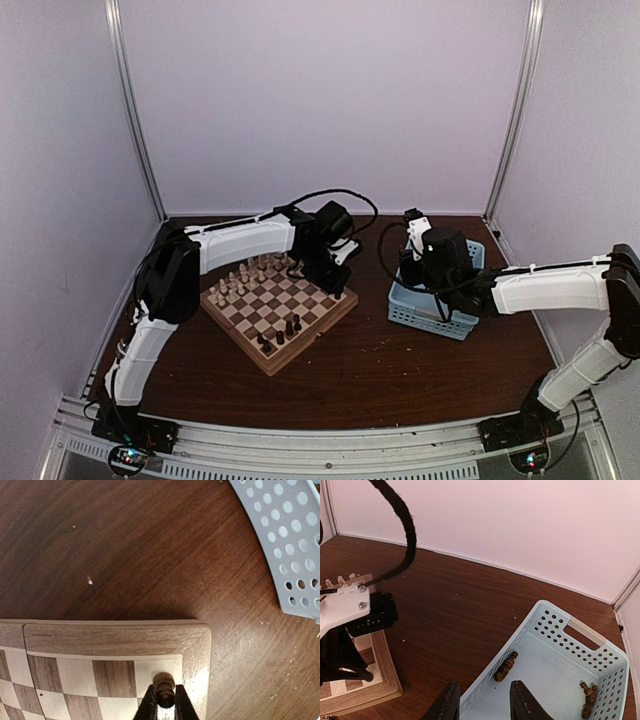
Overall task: Set up the chess pieces on the board
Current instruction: Pick up the chess piece from the chessboard, then place the chess piece on the chessboard.
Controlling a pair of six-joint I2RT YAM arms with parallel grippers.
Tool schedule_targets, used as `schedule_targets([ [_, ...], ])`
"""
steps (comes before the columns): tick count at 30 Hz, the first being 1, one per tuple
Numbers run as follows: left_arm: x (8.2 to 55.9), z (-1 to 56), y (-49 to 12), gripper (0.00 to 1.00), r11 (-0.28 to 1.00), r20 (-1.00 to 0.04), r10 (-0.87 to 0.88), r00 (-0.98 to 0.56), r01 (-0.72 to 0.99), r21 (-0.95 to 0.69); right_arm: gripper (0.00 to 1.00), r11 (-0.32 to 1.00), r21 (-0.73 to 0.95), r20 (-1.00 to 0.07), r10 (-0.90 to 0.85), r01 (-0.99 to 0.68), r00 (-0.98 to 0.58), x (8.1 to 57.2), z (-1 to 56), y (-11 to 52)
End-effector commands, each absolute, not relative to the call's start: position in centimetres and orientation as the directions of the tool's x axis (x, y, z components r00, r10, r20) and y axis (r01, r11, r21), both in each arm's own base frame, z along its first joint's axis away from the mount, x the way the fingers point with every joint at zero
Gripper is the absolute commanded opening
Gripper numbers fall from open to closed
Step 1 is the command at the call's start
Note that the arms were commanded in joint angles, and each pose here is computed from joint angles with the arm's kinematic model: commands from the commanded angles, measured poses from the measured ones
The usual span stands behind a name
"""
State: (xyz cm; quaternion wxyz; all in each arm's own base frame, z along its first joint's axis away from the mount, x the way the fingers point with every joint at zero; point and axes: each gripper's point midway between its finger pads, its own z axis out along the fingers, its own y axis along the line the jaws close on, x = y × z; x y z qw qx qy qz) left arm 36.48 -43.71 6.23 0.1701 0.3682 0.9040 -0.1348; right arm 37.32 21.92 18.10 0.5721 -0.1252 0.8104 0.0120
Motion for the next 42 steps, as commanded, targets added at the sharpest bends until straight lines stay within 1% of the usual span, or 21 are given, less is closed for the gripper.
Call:
schedule_targets([
  [1,36.7,7.7,-44.2,0.05,0.685,-0.440,0.609,-0.659,0.718,-0.127,0.37,0.976,-0.118,-0.940,-0.170,-0.185,-0.295,37.5,19.0,21.3],
  [8,36.5,11.2,-42.5,0.04,0.712,-0.480,0.573,-0.664,0.693,-0.109,0.37,0.975,-0.123,-0.939,-0.174,-0.182,-0.298,37.6,18.9,21.3],
  [14,36.7,15.2,-38.7,0.04,0.757,-0.569,0.452,-0.688,0.633,-0.164,0.37,0.974,-0.128,-0.935,-0.182,-0.187,-0.305,37.7,18.7,21.4],
  [18,35.7,17.2,-35.3,0.05,0.788,-0.600,0.379,-0.705,0.586,-0.190,0.37,0.973,-0.134,-0.932,-0.187,-0.187,-0.309,37.8,18.6,21.5],
  [28,32.5,14.5,-29.1,0.04,0.844,-0.530,0.340,-0.777,0.500,-0.192,0.37,0.972,-0.137,-0.930,-0.193,-0.193,-0.314,37.8,18.3,21.6],
  [42,29.9,10.2,-28.4,0.04,0.844,-0.429,0.343,-0.836,0.475,-0.251,0.37,0.969,-0.150,-0.923,-0.208,-0.196,-0.323,38.1,17.8,21.9],
])
